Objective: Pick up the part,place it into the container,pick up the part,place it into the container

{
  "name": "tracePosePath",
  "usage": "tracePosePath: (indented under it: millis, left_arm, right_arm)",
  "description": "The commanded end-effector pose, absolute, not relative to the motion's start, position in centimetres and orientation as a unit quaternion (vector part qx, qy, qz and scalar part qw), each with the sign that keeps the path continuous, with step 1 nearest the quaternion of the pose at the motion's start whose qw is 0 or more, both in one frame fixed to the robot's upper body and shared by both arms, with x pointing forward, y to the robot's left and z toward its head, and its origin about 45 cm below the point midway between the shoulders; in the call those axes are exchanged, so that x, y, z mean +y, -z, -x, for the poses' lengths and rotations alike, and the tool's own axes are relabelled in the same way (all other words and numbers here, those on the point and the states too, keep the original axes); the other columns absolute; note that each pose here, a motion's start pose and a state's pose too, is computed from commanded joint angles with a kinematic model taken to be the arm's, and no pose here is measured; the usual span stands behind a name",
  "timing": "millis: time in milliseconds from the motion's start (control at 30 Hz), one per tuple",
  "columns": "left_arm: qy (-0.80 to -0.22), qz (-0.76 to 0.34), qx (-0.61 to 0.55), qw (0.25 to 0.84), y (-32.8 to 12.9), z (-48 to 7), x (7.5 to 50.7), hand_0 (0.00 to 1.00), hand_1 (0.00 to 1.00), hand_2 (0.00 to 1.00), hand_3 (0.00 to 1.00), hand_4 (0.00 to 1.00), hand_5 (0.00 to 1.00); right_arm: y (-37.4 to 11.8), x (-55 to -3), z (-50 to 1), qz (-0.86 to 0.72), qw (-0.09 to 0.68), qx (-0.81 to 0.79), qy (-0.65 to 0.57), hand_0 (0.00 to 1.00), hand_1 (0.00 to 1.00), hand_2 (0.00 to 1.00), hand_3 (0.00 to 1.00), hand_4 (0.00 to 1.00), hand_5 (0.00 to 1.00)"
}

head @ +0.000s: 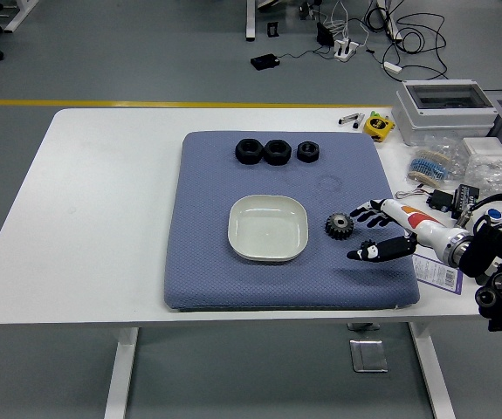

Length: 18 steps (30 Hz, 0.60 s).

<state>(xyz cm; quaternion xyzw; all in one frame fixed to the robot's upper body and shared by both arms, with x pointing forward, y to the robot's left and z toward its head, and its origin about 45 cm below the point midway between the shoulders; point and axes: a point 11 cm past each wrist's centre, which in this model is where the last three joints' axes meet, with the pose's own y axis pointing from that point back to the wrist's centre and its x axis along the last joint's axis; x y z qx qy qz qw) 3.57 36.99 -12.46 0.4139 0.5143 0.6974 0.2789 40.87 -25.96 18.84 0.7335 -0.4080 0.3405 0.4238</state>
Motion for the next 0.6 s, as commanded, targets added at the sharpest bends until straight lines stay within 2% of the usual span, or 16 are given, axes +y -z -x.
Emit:
tracePosePath:
  millis: [233,267,433,467,600]
  left_arm:
    - [-0.697,-0.415,0.514,0.279,12.4,-3.6,37.0,0.553,0.589,0.733,0.64,0.632,0.607]
    - [-0.697,-0.415,0.514,0.279,12.4,-3.6,37.0,0.553,0.591,0.733,0.64,0.633,0.609]
    - [-0.697,-0.415,0.514,0.279,12.4,-3.6,37.0,0.553,0.591,0.733,0.64,0.633,0.609]
    - [-0.697,-0.415,0.514,0.279,12.4,-3.6,37.0,0.551,0.59,0.732,0.641,0.633,0.609]
    - [-0.697,-0.415,0.514,0.279,12.4,-3.7,37.0,0.551,0.59,0.732,0.641,0.633,0.609]
  right_arm:
    - [-18.2,-26.3,-40.7,-0.693,0.471,-0.37,-0.401,0.739,0.679,0.726,0.741,0.998,0.351]
    - [-18.1,-26.3,-40.7,-0.693,0.471,-0.369,-0.401,0.659,0.623,0.67,0.587,0.998,0.334]
    - [-17.7,-26.0,-40.5,-0.7,0.463,-0.377,-0.392,0.659,0.623,0.67,0.587,0.998,0.334]
    - [-17.6,-25.9,-40.5,-0.702,0.46,-0.381,-0.388,0.621,0.604,0.649,0.532,0.982,0.372]
    - [-17.6,-25.7,-40.6,-0.7,0.454,-0.393,-0.387,0.621,0.604,0.649,0.532,0.982,0.372]
